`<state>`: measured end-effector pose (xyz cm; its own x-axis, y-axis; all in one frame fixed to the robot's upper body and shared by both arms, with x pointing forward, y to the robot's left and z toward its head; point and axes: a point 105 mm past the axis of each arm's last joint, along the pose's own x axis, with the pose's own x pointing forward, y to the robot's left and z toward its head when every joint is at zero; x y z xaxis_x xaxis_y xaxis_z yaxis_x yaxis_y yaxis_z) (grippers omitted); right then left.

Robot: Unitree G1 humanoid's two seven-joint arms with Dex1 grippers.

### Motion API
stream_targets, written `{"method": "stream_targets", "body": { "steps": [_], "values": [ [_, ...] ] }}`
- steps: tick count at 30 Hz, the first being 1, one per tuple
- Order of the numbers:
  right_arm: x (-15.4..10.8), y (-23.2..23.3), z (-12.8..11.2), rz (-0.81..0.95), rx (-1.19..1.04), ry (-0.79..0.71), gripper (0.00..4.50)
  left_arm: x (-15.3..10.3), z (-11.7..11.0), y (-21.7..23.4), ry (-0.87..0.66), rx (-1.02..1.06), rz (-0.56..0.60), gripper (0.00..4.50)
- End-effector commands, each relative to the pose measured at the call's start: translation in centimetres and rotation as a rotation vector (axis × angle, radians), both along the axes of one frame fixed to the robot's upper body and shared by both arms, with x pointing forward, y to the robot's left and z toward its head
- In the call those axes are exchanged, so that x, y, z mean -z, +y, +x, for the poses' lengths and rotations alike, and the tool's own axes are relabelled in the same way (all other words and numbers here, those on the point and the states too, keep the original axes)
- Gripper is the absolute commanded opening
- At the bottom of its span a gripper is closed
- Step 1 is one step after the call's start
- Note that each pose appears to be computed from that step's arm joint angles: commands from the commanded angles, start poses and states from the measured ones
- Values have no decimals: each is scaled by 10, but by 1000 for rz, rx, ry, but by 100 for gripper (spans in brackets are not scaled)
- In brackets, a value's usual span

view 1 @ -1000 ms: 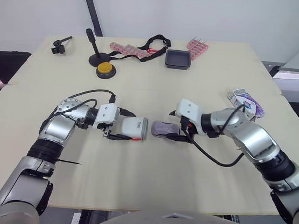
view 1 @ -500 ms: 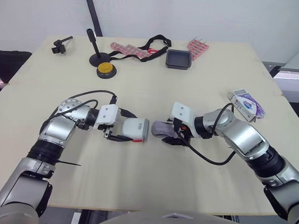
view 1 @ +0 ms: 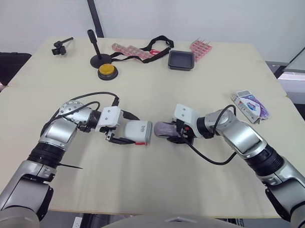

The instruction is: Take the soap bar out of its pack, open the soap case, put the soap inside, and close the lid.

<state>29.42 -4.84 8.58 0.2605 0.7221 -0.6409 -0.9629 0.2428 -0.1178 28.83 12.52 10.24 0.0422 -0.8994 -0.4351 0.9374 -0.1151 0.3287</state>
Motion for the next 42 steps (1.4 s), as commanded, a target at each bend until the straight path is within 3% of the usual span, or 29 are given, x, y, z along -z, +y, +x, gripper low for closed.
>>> {"method": "stream_targets", "body": {
  "steps": [1, 8, 21, 42],
  "values": [
    [7, 2, -6, -15, -22, 18, 256, -6, 1, 4, -24, -6, -7, 348],
    [5, -4, -7, -34, -34, -12, 256, -3, 3, 6, -22, -23, -2, 348],
    [-37, -28, -20, -107, -199, -111, 256, 0, 12, -14, 5, -51, -85, 348],
    [-38, -11, -17, -99, -237, -121, 256, 1, 4, -30, -28, 11, -96, 348]
  ]
}}
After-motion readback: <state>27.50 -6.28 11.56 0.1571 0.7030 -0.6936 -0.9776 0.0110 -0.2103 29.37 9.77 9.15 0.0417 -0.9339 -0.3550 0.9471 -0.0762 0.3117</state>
